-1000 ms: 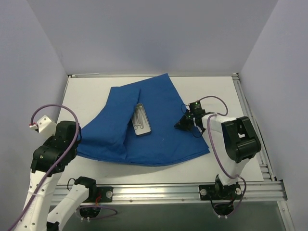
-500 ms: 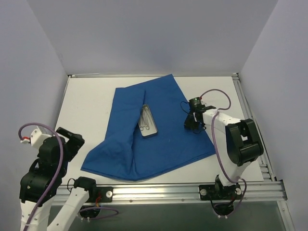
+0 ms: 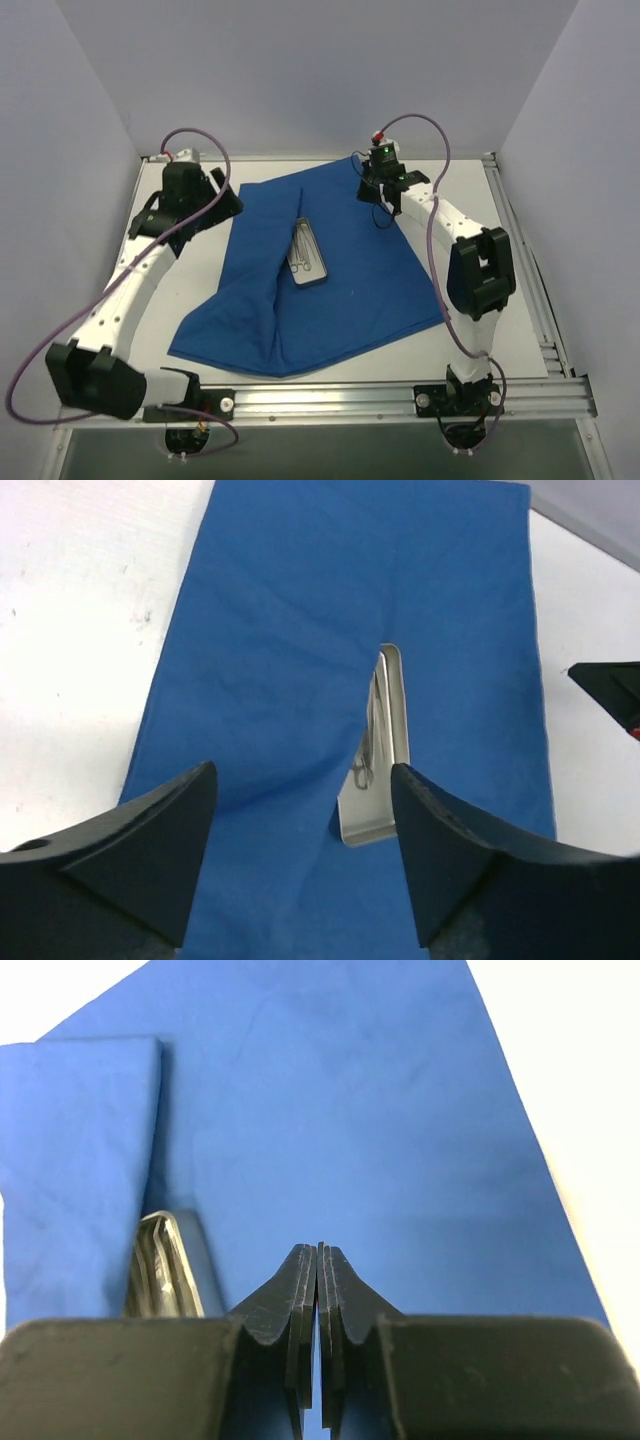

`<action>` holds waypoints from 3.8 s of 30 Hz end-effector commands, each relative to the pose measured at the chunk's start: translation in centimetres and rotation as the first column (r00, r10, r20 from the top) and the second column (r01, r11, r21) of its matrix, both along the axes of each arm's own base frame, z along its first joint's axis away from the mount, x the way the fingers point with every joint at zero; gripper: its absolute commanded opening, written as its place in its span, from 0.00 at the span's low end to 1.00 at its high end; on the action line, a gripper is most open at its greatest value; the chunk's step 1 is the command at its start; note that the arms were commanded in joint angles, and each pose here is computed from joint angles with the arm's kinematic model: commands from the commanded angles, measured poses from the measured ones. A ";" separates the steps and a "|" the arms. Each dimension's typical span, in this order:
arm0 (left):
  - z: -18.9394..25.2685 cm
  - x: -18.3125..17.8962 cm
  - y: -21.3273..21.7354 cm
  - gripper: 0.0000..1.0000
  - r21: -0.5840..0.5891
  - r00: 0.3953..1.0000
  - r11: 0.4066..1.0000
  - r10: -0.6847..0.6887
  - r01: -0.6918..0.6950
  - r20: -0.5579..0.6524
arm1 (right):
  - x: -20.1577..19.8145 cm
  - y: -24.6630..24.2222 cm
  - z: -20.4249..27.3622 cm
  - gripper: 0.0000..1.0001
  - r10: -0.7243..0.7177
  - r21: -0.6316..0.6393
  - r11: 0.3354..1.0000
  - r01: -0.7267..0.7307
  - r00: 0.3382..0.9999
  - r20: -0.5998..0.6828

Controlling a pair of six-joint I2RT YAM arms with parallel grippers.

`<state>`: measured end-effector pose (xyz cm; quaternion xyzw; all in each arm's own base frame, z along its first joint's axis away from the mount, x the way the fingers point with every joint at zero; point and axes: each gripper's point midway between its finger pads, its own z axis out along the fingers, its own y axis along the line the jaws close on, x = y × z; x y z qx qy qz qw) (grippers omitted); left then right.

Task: Open and lay out the surgical kit
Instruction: Open the surgical kit at the center of the board.

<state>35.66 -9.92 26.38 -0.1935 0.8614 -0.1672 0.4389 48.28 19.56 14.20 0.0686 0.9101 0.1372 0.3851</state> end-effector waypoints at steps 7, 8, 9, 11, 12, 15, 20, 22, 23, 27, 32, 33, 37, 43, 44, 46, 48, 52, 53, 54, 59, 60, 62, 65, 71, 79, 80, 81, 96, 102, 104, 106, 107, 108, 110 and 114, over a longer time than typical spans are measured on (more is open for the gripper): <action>-2.0 10.4 -0.2 0.90 0.221 0.981 0.963 -0.176 0.155 0.077 | 4.2 0.8 -1.0 0.00 0.176 0.069 0.982 -0.178 0.984 0.034; -1.3 11.7 -0.5 0.90 0.238 0.973 0.954 -0.209 0.180 0.099 | 4.4 0.9 -1.4 0.00 0.180 0.067 0.981 -0.181 0.983 0.027; -3.7 13.1 -1.1 0.90 0.238 0.968 0.944 -0.246 0.227 0.055 | 4.9 1.0 -1.8 0.00 0.178 0.067 0.981 -0.180 0.983 0.030; -3.6 15.2 -1.7 0.88 0.252 0.960 0.935 -0.274 0.251 0.059 | 5.5 1.3 -1.7 0.00 0.180 0.084 0.980 -0.183 0.983 0.047; -6.2 16.3 -1.7 0.85 0.255 0.962 0.931 -0.272 0.260 0.013 | 5.8 1.5 -2.1 0.00 0.182 0.094 0.978 -0.186 0.982 0.049; -8.2 18.8 -1.7 0.84 0.286 0.963 0.925 -0.269 0.251 0.028 | 6.2 2.0 -2.6 0.00 0.202 0.110 0.972 -0.206 0.978 0.053; -11.8 22.0 0.0 0.84 0.294 0.972 0.928 -0.235 0.228 -0.010 | 5.6 1.6 -3.8 0.00 0.218 0.085 0.972 -0.220 0.975 0.036; -14.0 23.2 0.6 0.82 0.259 0.974 0.939 -0.219 0.228 -0.063 | 5.4 1.6 -4.0 0.00 0.222 0.087 0.970 -0.225 0.974 0.042; -14.7 23.5 0.6 0.81 0.251 0.973 0.940 -0.219 0.231 -0.077 | 5.2 1.7 -3.8 0.00 0.225 0.091 0.969 -0.228 0.973 0.048; -17.8 24.5 0.7 0.80 0.235 0.969 0.943 -0.207 0.234 -0.133 | 5.4 2.3 -4.6 0.00 0.240 0.116 0.962 -0.245 0.969 0.058; -18.9 24.6 1.1 0.78 0.224 0.977 0.958 -0.149 0.181 -0.151 | 5.7 2.6 -6.4 0.00 0.252 0.125 0.960 -0.252 0.968 0.020; -19.7 24.2 1.0 0.78 0.218 0.973 0.958 -0.147 0.185 -0.181 | 5.8 2.7 -6.5 0.00 0.253 0.128 0.959 -0.253 0.967 0.018; -21.2 23.8 0.9 0.75 0.199 0.960 0.961 -0.144 0.193 -0.239 | 6.1 2.8 -6.8 0.00 0.241 0.135 0.961 -0.241 0.970 0.017; -23.1 22.5 0.8 0.68 0.157 0.947 0.974 -0.112 0.165 -0.301 | 6.4 2.7 -7.6 0.00 0.222 0.138 0.965 -0.221 0.975 0.002; -23.1 22.5 0.8 0.68 0.153 0.947 0.975 -0.110 0.162 -0.301 | 6.4 2.7 -8.1 0.00 0.221 0.144 0.965 -0.217 0.975 -0.009; -23.3 22.3 0.7 0.67 0.147 0.946 0.976 -0.112 0.163 -0.305 | 6.3 2.8 -8.4 0.00 0.222 0.152 0.964 -0.217 0.975 -0.016; -23.1 22.4 0.8 0.63 0.149 0.948 0.975 -0.112 0.162 -0.297 | 6.4 2.8 -9.0 0.00 0.207 0.159 0.967 -0.199 0.978 -0.035; -22.6 21.9 1.1 0.54 0.159 0.955 0.976 -0.101 0.150 -0.280 | 6.5 2.6 -10.7 0.00 0.174 0.155 0.975 -0.159 0.980 -0.093; -22.3 21.6 1.1 0.52 0.163 0.955 0.975 -0.099 0.149 -0.279 | 6.3 2.3 -11.7 0.00 0.158 0.154 0.978 -0.138 0.980 -0.125; -22.0 21.6 1.2 0.52 0.163 0.957 0.976 -0.098 0.146 -0.274 | 6.4 2.2 -11.9 0.00 0.145 0.153 0.980 -0.125 0.981 -0.130; -21.2 21.5 1.9 0.25 0.185 0.961 0.974 -0.075 0.128 -0.268 | 6.4 0.4 -13.8 0.00 0.041 0.113 0.993 -0.019 0.980 -0.193; -21.1 21.4 2.0 0.11 0.184 0.960 0.975 -0.073 0.126 -0.271 | 6.4 -0.2 -14.1 0.00 0.014 0.108 0.994 0.009 0.979 -0.204; -20.9 21.3 2.2 0.02 0.196 0.959 0.974 -0.060 0.117 -0.277 | 6.3 -1.3 -14.5 0.00 -0.030 0.081 0.996 0.049 0.975 -0.220; -19.6 21.3 2.8 0.02 0.216 0.967 0.972 -0.038 0.095 -0.253 | 6.1 -2.5 -15.0 0.00 -0.071 0.062 0.994 0.088 0.968 -0.240; -15.5 21.2 4.1 0.02 0.268 0.983 0.963 0.018 0.032 -0.183 | 5.8 -4.3 -16.1 0.00 -0.163 -0.003 0.986 0.169 0.947 -0.278; -11.6 19.6 10.1 0.02 0.375 0.965 0.918 0.202 -0.127 -0.167 | 5.4 -6.1 -17.5 0.00 -0.245 -0.038 0.969 0.246 0.913 -0.326; -11.6 19.4 12.1 0.02 0.380 0.953 0.912 0.239 -0.156 -0.184 | 5.4 -6.2 -17.6 0.00 -0.251 -0.040 0.967 0.252 0.910 -0.330; -11.8 19.2 13.1 0.02 0.382 0.946 0.909 0.257 -0.168 -0.195 | 5.3 -6.4 -17.8 0.00 -0.260 -0.043 0.964 0.261 0.905 -0.338; -14.5 17.8 25.7 0.02 0.423 0.846 0.870 0.412 -0.255 -0.337 | 3.9 -12.5 -19.8 0.00 -0.416 -0.107 0.907 0.408 0.827 -0.378; -11.8 19.9 24.3 0.38 0.406 0.883 0.880 0.377 -0.247 -0.279 | 3.3 -15.4 -19.2 0.00 -0.477 -0.130 0.876 0.464 0.798 -0.368; -10.3 21.0 23.4 0.59 0.388 0.910 0.891 0.342 -0.236 -0.233 | 2.9 -16.6 -19.2 0.00 -0.499 -0.142 0.864 0.484 0.783 -0.371; -9.2 21.6 22.8 0.74 0.376 0.923 0.899 0.322 -0.227 -0.213 | 2.4 -17.2 -19.0 0.00 -0.512 -0.144 0.856 0.497 0.774 -0.372; -7.7 21.8 22.3 0.76 0.370 0.931 0.901 0.310 -0.224 -0.190 | 2.3 -17.3 -18.9 0.00 -0.510 -0.139 0.857 0.497 0.776 -0.371; -7.2 21.9 21.8 0.76 0.359 0.936 0.907 0.302 -0.222 -0.183 | 2.4 -17.4 -18.5 0.00 -0.509 -0.134 0.857 0.497 0.781 -0.362; -6.3 21.7 20.3 0.73 0.319 0.947 0.926 0.266 -0.200 -0.180 | 2.5 -16.7 -18.3 0.00 -0.477 -0.104 0.874 0.474 0.798 -0.368; -8.3 20.4 15.9 0.61 0.250 0.953 0.958 0.200 -0.141 -0.229 | 4.1 -14.7 -15.8 0.00 -0.399 -0.070 0.915 0.397 0.865 -0.306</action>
